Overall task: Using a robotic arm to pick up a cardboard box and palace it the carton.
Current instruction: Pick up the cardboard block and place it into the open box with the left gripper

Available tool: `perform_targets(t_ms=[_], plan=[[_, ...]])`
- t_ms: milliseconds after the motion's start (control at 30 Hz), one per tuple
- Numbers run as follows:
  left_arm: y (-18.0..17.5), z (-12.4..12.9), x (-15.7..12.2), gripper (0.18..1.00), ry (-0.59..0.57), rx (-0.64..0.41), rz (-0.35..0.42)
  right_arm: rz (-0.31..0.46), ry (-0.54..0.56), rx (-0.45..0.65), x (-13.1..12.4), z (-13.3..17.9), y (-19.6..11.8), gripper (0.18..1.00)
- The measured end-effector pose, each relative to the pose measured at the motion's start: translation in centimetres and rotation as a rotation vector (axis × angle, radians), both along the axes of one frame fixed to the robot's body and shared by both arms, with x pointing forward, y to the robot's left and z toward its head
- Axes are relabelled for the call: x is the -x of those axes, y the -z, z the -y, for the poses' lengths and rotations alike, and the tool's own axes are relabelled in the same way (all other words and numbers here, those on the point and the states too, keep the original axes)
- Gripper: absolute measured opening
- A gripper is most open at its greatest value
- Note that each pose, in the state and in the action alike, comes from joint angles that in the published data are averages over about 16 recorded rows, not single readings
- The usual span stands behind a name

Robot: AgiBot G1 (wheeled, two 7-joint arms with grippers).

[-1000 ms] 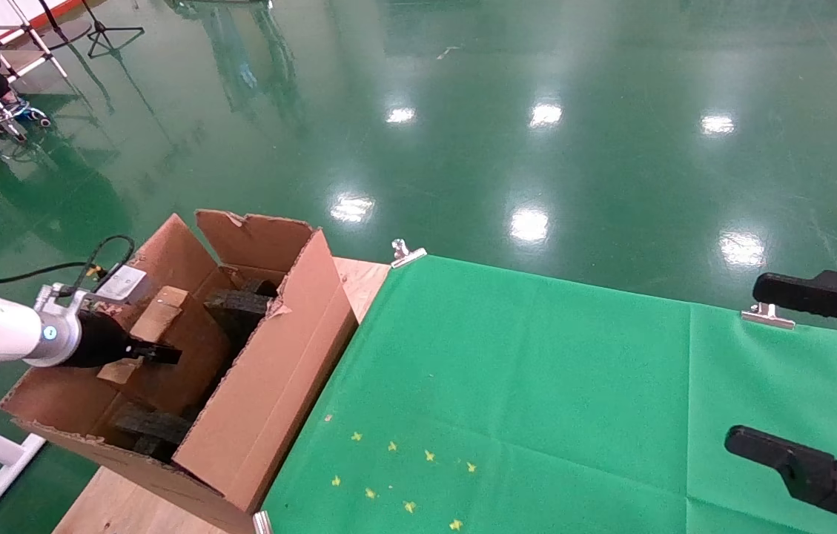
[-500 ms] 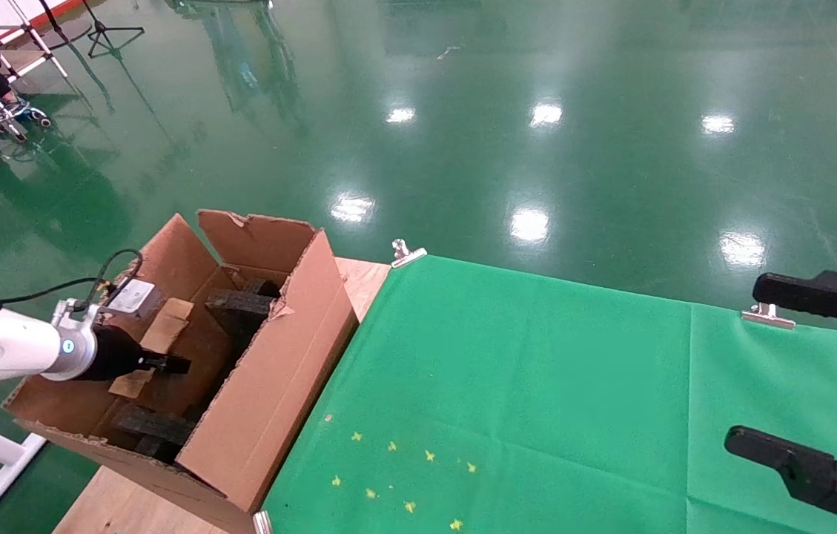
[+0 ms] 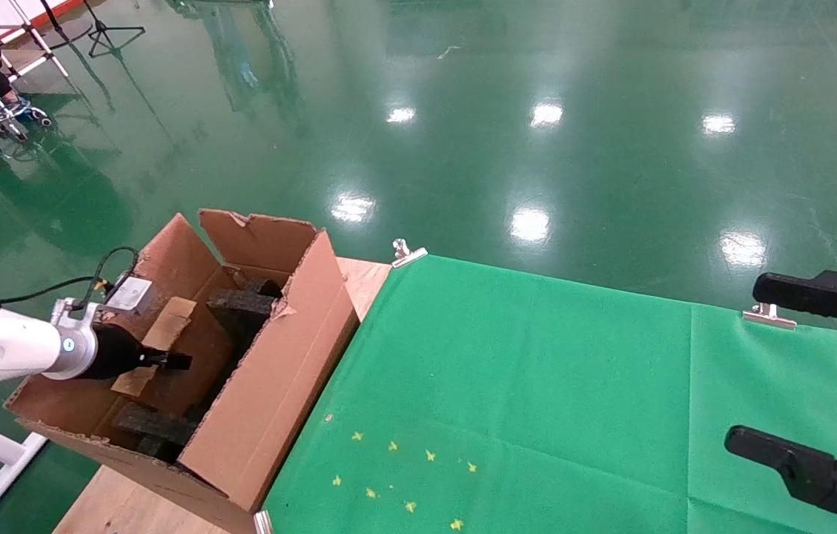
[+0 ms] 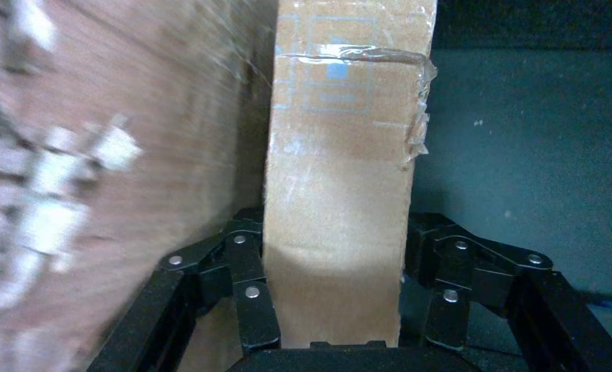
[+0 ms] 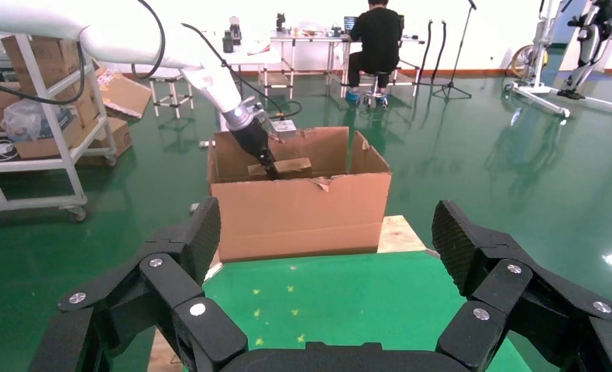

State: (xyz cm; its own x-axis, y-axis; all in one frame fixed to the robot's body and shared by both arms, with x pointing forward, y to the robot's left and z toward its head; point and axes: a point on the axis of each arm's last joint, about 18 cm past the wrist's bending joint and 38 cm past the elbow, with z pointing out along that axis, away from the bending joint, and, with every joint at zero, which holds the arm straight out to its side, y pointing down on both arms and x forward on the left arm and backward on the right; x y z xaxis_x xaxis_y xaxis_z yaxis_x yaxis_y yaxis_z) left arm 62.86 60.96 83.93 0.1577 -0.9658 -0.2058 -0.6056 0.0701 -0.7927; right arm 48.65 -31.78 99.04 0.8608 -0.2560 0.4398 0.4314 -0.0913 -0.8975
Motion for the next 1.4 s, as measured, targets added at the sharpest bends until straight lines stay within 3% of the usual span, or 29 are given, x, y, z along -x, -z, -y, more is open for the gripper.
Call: perform_targets(t_ms=[267,767,1000,1400], plan=[[-0.8,-0.3,0.2,0.408,-0.005,-0.001,-0.004,0.000,0.000,0.000,0.0,0.0,0.0,1.001],[-2.6,-0.2,0.7,0.747,0.002,0.053,0.017,0.000,0.000,0.000,0.0,0.0,0.0,1.001],[-6.0,0.3,1.2,0.882,0.037,0.191,0.114,0.000,0.000,0.000,0.0,0.0,0.0,1.001],[-14.2,3.0,4.4,0.985,0.246,0.566,0.363,0.000,0.000,0.000,0.0,0.0,0.0,1.001]])
